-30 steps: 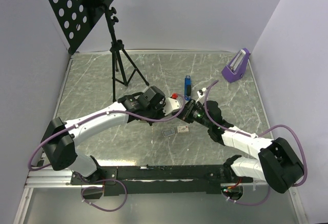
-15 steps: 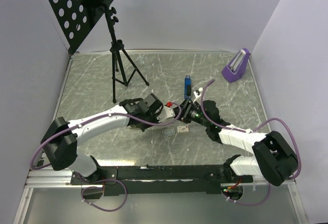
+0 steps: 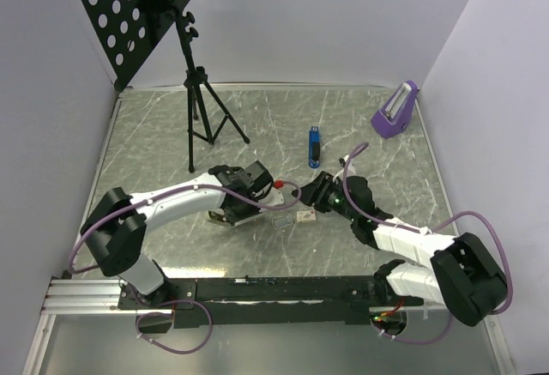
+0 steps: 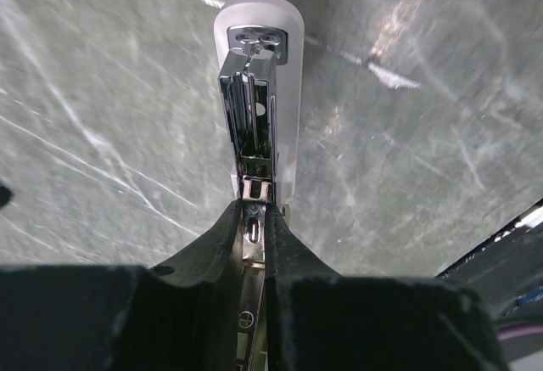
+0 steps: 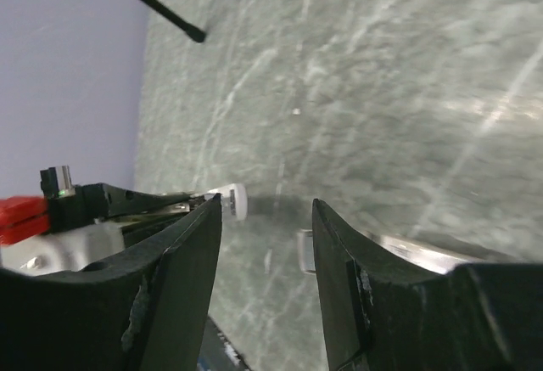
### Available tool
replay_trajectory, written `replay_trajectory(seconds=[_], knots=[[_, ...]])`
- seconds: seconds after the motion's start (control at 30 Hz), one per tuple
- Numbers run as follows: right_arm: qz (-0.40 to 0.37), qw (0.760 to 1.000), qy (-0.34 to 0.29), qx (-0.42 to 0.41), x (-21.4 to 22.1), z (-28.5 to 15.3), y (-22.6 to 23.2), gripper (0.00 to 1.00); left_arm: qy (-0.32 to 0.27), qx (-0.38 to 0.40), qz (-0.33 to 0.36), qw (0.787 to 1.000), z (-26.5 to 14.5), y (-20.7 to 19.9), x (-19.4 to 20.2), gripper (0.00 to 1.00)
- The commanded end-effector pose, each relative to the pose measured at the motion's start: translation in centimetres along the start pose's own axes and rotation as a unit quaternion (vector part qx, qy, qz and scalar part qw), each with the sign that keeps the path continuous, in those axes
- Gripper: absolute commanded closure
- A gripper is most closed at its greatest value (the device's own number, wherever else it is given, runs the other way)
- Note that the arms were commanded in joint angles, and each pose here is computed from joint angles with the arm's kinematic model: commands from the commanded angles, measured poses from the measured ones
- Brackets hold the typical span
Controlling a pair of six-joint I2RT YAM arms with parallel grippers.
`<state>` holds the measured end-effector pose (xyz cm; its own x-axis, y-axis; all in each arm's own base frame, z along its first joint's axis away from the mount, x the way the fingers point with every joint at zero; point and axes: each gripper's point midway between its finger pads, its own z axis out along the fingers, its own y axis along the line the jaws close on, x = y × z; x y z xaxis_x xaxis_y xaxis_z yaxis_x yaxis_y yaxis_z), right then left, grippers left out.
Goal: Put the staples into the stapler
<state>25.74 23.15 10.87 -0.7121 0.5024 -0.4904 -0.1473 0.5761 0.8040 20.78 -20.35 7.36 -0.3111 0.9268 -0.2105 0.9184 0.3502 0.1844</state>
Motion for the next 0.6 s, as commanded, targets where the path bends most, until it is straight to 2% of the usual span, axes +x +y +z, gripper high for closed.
replay_trajectory(seconds=[0.0,0.17,0.57], knots=[[-0.021,0.999,-0.04,0.013,-1.3,-0.5,-0.6,0.46,0.033,-0.005,0.0,0.999,-0.1,0.7,0.9,0.99],[-0.025,0.998,-0.057,0.017,-1.8,-0.9,-0.8,0.46,0.048,0.008,0.002,0.999,0.7,0.3,1.4,0.97],[-0.029,0.998,-0.061,0.019,-1.8,-1.1,-1.0,0.46,0.085,0.027,0.003,0.996,2.3,-0.4,1.9,0.85]])
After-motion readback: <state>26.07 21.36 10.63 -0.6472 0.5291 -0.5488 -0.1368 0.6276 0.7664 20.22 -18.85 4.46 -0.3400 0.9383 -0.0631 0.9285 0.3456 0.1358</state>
